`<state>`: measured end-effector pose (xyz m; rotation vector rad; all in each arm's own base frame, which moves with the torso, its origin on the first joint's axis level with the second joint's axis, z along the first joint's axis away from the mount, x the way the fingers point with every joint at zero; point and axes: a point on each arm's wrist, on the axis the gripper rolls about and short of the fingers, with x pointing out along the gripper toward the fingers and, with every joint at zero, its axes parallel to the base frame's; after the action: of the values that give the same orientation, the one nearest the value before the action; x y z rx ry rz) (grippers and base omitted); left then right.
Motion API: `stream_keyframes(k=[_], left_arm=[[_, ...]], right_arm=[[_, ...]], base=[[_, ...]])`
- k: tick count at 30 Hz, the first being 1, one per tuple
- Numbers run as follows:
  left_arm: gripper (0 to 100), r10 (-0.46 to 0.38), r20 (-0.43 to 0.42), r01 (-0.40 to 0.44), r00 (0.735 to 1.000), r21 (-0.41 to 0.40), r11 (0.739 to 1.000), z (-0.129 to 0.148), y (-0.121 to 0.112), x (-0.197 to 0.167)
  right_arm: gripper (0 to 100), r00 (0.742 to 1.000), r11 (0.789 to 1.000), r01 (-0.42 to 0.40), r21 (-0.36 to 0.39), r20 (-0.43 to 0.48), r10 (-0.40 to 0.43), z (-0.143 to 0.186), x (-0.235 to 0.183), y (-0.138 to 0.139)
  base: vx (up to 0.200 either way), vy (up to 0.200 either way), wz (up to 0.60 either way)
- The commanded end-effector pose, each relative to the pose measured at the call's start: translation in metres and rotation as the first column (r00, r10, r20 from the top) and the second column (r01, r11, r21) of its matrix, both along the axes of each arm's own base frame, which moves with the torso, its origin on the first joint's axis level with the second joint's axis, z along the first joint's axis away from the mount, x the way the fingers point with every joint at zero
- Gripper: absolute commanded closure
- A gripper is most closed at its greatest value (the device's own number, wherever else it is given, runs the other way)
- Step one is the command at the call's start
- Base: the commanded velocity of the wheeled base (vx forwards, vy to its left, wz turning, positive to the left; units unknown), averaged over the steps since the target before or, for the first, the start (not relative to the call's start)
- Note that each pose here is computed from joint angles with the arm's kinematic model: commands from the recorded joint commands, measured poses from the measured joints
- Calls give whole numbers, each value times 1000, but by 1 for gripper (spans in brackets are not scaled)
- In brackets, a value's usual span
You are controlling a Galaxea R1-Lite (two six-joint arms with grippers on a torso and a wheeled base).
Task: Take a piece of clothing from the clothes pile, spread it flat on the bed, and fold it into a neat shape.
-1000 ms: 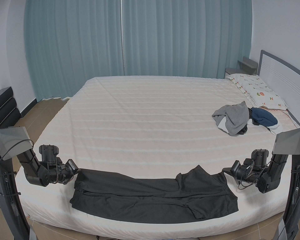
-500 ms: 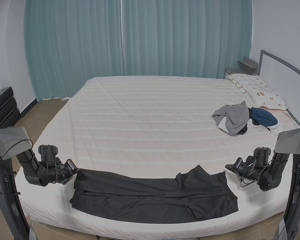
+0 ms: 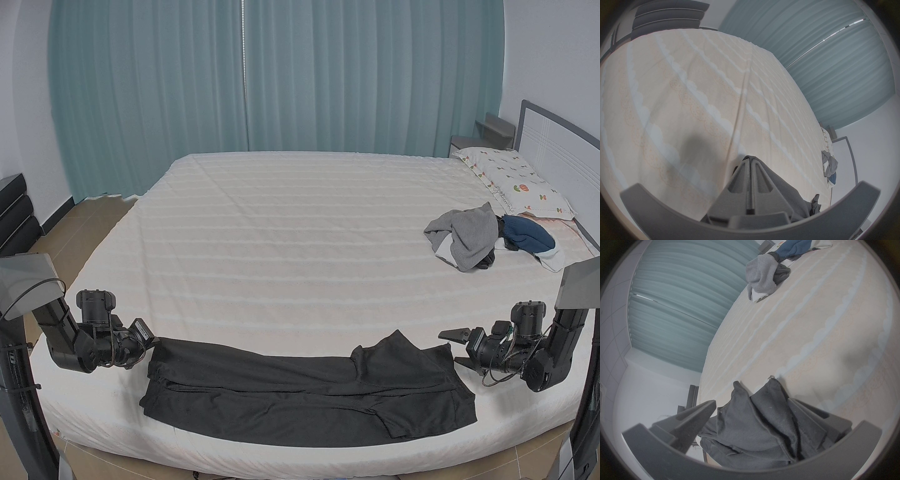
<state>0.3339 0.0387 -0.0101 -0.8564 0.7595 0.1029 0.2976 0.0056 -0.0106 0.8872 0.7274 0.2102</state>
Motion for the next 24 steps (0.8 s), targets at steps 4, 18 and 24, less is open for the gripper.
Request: stream_keyframes(k=[4,18,24], left_arm=[[100,-1,1,1,1000,1,1000,0,0,0],[100,-1,1,1,1000,1,1000,0,0,0],[100,0,1,0,1000,2,1000,0,0,0]], right_arm=[[0,1000,1000,-16,0,-4,16,0,-2,4],[0,999,998,-46,-35,-16,45,-15,2,5],[0,999,998,-44,-36,-16,44,-23,12,5]], base=[[0,0,0],[0,0,0],[0,0,0]])
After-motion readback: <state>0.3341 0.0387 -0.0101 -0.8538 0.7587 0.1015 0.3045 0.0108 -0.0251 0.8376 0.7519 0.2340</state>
